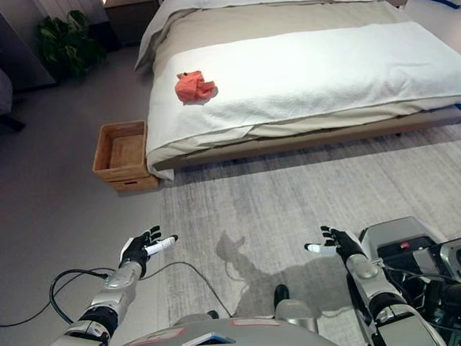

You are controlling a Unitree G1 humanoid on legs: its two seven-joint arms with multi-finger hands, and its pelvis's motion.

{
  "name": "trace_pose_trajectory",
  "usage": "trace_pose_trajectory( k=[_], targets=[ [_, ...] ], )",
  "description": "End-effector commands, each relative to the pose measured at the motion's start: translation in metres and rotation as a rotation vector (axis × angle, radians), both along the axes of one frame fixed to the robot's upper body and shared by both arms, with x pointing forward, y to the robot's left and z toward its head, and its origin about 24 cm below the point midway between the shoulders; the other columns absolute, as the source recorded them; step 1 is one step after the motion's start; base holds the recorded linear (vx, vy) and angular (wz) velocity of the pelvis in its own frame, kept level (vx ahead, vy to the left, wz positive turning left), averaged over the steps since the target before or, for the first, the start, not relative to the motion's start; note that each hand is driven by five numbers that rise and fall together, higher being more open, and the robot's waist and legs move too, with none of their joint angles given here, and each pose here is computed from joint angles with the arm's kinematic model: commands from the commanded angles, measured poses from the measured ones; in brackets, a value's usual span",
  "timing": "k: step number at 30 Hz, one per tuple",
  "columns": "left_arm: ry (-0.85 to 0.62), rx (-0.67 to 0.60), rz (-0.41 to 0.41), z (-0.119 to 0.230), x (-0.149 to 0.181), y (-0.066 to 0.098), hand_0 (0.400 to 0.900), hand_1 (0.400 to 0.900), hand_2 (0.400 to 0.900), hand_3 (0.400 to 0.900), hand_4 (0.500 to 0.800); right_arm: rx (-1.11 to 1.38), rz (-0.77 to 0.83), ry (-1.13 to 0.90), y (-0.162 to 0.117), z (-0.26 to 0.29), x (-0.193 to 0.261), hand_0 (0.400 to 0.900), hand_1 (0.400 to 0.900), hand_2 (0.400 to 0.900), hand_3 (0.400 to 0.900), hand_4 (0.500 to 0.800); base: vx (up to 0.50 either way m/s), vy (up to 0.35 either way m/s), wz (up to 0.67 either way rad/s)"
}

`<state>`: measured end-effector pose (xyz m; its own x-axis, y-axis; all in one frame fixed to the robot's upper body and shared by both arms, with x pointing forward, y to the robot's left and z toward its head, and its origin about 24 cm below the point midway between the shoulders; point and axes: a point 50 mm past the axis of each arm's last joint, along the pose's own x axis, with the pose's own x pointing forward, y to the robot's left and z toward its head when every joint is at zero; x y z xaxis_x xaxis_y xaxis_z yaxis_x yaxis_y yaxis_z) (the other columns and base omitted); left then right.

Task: Put the clothes on the bed into the basket.

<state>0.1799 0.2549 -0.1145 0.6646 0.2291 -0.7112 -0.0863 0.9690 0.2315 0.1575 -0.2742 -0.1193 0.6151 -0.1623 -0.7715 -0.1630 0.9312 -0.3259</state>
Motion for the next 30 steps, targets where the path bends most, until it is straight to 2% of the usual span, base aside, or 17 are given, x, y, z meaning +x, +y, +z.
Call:
trace_pose_trajectory(
  k=[1, 19, 30],
  targets=[
    [-0.141, 0.054, -0.046, 0.0265, 0.0446, 0.0049, 0.900, 0.900, 0.900, 0.900, 0.800, -0.037, 0.034, -0.098, -0.0055, 0.0159, 0.0284, 0.900, 0.900, 0.900, 0.900, 0.800, 0.000, 0.000, 0.00],
    [-0.128, 0.070, -0.032, 0.0259, 0.0424, 0.0099, 0.900, 0.900, 0.900, 0.900, 0.800, -0.033, 0.036, -0.095, -0.0042, 0.0153, 0.0288, 0.900, 0.900, 0.900, 0.900, 0.800, -0.001, 0.001, 0.00],
    [-0.143, 0.080, -0.048, 0.0295, 0.0484, 0.0085, 0.900, 0.900, 0.900, 0.900, 0.800, -0.044, 0.022, -0.099, -0.0088, 0.0190, 0.0346, 0.900, 0.900, 0.900, 0.900, 0.800, -0.002, 0.100, -0.01]
  ],
)
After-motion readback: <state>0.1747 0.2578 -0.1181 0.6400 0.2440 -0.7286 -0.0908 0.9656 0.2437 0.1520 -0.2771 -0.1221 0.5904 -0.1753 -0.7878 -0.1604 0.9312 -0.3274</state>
